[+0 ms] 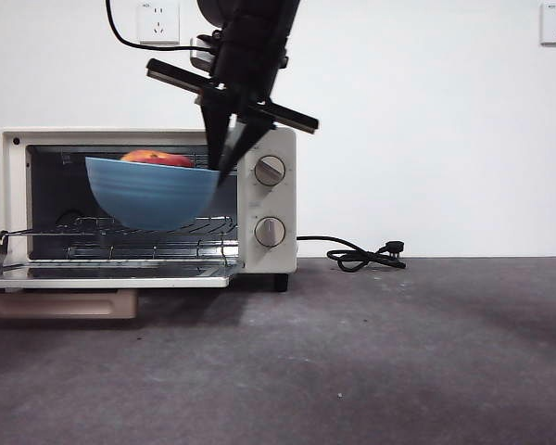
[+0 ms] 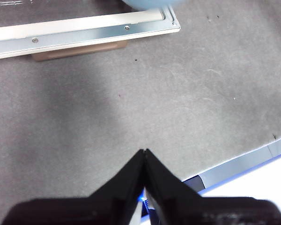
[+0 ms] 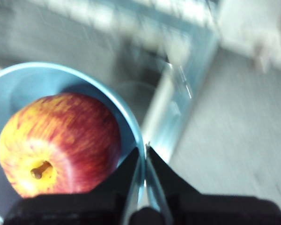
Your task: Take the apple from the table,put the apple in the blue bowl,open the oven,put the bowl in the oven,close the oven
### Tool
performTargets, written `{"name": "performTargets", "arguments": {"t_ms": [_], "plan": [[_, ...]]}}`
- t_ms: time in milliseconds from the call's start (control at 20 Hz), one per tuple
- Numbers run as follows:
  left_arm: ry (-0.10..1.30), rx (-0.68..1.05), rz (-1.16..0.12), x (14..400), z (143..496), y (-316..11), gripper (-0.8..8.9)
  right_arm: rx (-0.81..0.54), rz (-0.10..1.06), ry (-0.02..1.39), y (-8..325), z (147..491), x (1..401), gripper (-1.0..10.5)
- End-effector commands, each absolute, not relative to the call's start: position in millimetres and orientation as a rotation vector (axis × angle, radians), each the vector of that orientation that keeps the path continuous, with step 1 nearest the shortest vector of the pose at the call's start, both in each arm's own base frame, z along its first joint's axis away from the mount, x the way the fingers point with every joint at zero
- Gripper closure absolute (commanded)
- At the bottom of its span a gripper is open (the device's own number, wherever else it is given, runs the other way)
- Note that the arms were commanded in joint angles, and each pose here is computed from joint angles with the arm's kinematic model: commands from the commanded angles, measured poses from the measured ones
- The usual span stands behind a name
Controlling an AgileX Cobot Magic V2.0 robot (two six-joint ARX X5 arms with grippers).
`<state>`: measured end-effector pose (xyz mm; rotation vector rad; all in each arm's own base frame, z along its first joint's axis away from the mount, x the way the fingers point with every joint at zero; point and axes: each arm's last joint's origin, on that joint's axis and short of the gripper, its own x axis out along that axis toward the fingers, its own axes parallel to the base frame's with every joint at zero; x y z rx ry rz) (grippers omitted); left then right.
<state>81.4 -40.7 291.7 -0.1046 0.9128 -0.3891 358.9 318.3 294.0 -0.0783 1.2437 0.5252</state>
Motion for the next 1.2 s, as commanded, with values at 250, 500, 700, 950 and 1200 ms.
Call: {"name": "performTargets", "arguments": {"t_ms": [250,500,700,950,1200], "plan": [[0.913,-0.109,-0.385,82.1,290.1,-41.2,8.19,0.095,0.452,1.216,329.2,282.1,376.4,9.6],[0.928,-0.107,-0.382,81.1,289.2,-40.7,8.19,0.242,0.369,1.19,331.7,279.1,385.1,9.6],[0.932,-0.126,-0.373,81.0,289.2,-40.7,8.19,0.308,0.27,1.203,330.0,270.6,390.4,9.6],[0.955,-0.138,-0.363,79.7,288.0,-40.2,8.19,0.431,0.17,1.176,326.2,270.2,398.0,9.6],[0.979,-0.132,-0.357,77.9,286.5,-39.3,8.18,0.529,0.107,1.168,321.9,271.0,403.1,9.6]]}}
